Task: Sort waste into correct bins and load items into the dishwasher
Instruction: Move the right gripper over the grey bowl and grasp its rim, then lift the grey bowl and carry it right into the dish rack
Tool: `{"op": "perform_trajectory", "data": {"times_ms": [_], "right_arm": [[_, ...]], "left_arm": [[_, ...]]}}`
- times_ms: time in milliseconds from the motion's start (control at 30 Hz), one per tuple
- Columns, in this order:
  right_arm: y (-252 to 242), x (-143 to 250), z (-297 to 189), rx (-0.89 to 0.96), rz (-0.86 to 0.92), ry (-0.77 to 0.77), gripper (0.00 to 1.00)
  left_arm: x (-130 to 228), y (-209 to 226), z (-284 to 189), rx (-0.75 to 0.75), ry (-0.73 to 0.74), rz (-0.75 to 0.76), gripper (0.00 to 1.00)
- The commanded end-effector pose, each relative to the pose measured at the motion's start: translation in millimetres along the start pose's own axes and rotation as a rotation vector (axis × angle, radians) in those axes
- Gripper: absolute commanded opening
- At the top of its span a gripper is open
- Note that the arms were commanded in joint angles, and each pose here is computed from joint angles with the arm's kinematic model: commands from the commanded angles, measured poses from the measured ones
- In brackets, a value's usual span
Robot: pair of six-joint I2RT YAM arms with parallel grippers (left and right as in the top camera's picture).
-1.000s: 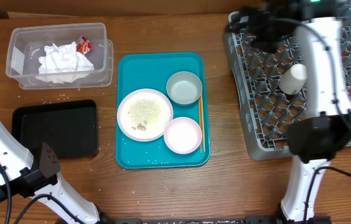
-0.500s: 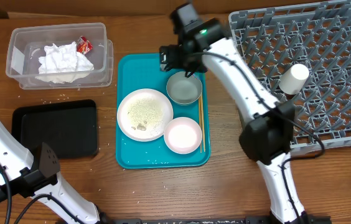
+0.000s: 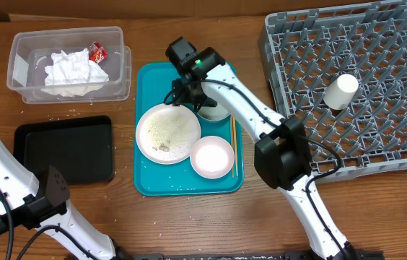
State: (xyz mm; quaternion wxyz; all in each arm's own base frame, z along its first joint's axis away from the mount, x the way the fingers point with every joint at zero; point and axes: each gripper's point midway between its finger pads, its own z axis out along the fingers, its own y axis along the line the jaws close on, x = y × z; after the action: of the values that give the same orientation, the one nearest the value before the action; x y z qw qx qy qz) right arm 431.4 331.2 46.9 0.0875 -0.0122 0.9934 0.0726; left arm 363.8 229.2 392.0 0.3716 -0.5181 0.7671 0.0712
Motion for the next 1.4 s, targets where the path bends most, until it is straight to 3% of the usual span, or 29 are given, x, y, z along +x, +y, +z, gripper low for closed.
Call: {"op": "perform_trajectory", "data": {"times_ms": [0, 167, 333, 433, 667, 867, 1067, 1133, 1367], "right_arm": [[-3, -4, 0, 0.014, 0.025, -0.018, 0.57], [-6, -4, 0, 0.019, 0.028, -0.012, 0.28], [-6, -1, -7, 0.02, 0.025, 0.002, 0.17], [-6, -5, -21, 0.015, 0.025, -0.007, 0.04], [-18, -33, -76, -0.026, 0.071, -0.084, 0.04], [-48, -59, -159, -0.114, 0.154, -0.178, 0.04], [-127, -80, -252, -0.195, 0.307, -0.308, 0.04], [-152, -85, -282, -0.277, 0.275, -0.345, 0.04], [-245, -79, -365, -0.463, 0.388, -0.469, 0.04]], "left_arm": [[2, -3, 3, 0.001, 0.006, -0.003, 1.0], [2, -3, 3, 0.001, 0.006, -0.003, 1.0], [2, -3, 3, 0.002, 0.006, -0.003, 1.0], [2, -3, 3, 0.001, 0.006, -0.003, 1.0], [2, -3, 3, 0.001, 0.006, -0.003, 1.0], [2, -3, 3, 0.001, 0.006, -0.003, 1.0], [2, -3, 3, 0.002, 0.006, -0.003, 1.0], [2, -3, 3, 0.002, 0.006, -0.003, 1.0], [2, -3, 3, 0.001, 0.006, -0.003, 1.0]]}}
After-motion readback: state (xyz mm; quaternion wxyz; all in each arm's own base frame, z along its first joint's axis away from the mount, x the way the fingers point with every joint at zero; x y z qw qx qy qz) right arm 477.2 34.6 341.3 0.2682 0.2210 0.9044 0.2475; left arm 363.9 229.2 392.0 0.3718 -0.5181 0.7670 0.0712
